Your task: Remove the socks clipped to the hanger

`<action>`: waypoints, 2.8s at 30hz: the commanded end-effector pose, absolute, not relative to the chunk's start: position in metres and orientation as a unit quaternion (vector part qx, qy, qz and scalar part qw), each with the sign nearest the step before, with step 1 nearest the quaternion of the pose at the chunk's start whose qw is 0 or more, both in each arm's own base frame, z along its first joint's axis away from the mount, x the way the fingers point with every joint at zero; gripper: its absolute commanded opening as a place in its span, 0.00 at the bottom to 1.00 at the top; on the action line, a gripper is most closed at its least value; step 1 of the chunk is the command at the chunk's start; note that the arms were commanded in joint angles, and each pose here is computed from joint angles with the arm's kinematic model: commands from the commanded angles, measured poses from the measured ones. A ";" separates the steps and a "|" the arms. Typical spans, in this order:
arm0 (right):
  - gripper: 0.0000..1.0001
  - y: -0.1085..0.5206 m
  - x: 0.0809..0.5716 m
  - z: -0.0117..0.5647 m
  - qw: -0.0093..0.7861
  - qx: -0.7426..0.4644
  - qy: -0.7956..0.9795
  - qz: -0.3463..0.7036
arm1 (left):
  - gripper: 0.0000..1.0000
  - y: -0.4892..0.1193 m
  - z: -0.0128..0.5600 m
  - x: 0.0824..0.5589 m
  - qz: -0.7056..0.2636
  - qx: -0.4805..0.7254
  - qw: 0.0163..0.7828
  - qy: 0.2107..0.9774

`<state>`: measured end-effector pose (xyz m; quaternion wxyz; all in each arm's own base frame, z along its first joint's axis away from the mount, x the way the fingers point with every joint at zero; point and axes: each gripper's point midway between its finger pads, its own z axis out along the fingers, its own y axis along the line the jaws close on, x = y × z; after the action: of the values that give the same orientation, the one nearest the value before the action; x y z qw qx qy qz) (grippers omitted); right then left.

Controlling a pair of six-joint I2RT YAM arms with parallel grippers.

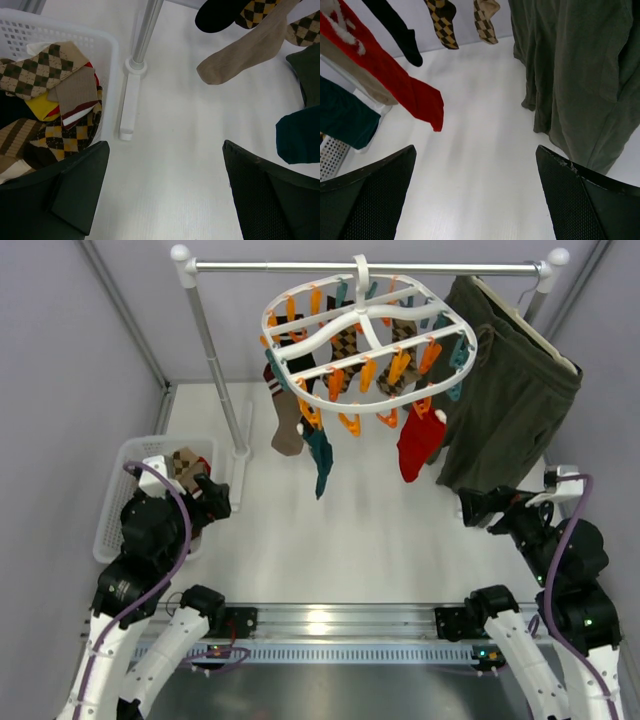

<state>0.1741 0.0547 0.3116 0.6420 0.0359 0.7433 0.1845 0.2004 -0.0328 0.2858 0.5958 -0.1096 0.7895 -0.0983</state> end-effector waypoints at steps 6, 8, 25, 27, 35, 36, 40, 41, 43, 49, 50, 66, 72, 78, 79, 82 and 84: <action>1.00 0.101 0.186 0.339 0.669 -0.046 0.683 0.288 | 0.99 -0.049 0.331 0.198 -0.161 -0.096 0.628 0.755; 1.00 0.122 0.188 0.341 0.658 -0.095 0.671 0.328 | 0.99 -0.061 0.341 0.194 -0.190 -0.071 0.629 0.751; 0.55 0.177 0.245 0.335 0.687 -0.197 0.598 0.363 | 0.98 -0.166 0.416 0.170 -0.432 0.119 0.574 0.686; 0.35 0.178 0.256 0.333 0.701 -0.186 0.601 0.335 | 0.99 -0.166 0.424 0.173 -0.434 0.115 0.578 0.681; 0.00 0.204 0.263 0.323 0.721 -0.136 0.609 0.300 | 0.99 -0.164 0.440 0.188 -0.411 0.112 0.597 0.679; 0.00 0.206 0.264 0.324 0.726 -0.128 0.607 0.296 | 0.99 -0.162 0.449 0.186 -0.409 0.115 0.607 0.672; 0.00 0.239 0.250 0.315 0.717 -0.134 0.622 0.285 | 0.98 -0.159 0.470 0.177 -0.398 0.144 0.631 0.650; 0.00 0.242 0.255 0.312 0.718 -0.121 0.633 0.261 | 0.98 -0.159 0.476 0.174 -0.399 0.151 0.636 0.643; 0.00 0.264 0.242 0.310 0.716 -0.139 0.636 0.253 | 0.99 -0.162 0.487 0.168 -0.404 0.171 0.640 0.631; 0.00 0.318 0.228 0.319 0.713 -0.162 0.644 0.226 | 0.99 -0.164 0.499 0.167 -0.398 0.193 0.649 0.619; 0.00 0.326 0.228 0.313 0.710 -0.168 0.648 0.219 | 0.99 -0.162 0.500 0.171 -0.391 0.188 0.655 0.619; 0.00 0.410 0.207 0.329 0.719 -0.171 0.660 0.137 | 0.98 -0.141 0.493 0.204 -0.313 0.145 0.689 0.637; 0.00 0.440 0.203 0.329 0.712 -0.196 0.664 0.112 | 0.98 -0.131 0.485 0.221 -0.274 0.125 0.698 0.650; 0.00 0.461 0.199 0.330 0.719 -0.210 0.655 0.101 | 0.98 -0.135 0.484 0.246 -0.261 0.118 0.689 0.666; 0.00 0.464 0.199 0.326 0.719 -0.213 0.655 0.094 | 0.98 -0.137 0.489 0.247 -0.264 0.119 0.690 0.664; 0.00 0.469 0.198 0.328 0.721 -0.217 0.652 0.091 | 0.96 -0.142 0.494 0.254 -0.268 0.124 0.687 0.664; 0.00 0.470 0.198 0.331 0.724 -0.216 0.649 0.091 | 0.95 -0.145 0.493 0.259 -0.267 0.125 0.685 0.667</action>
<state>0.2075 0.4641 0.3082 0.7126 -0.2270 0.6589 0.0812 0.2592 -0.1445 0.4674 0.6587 0.1193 0.6935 -0.2664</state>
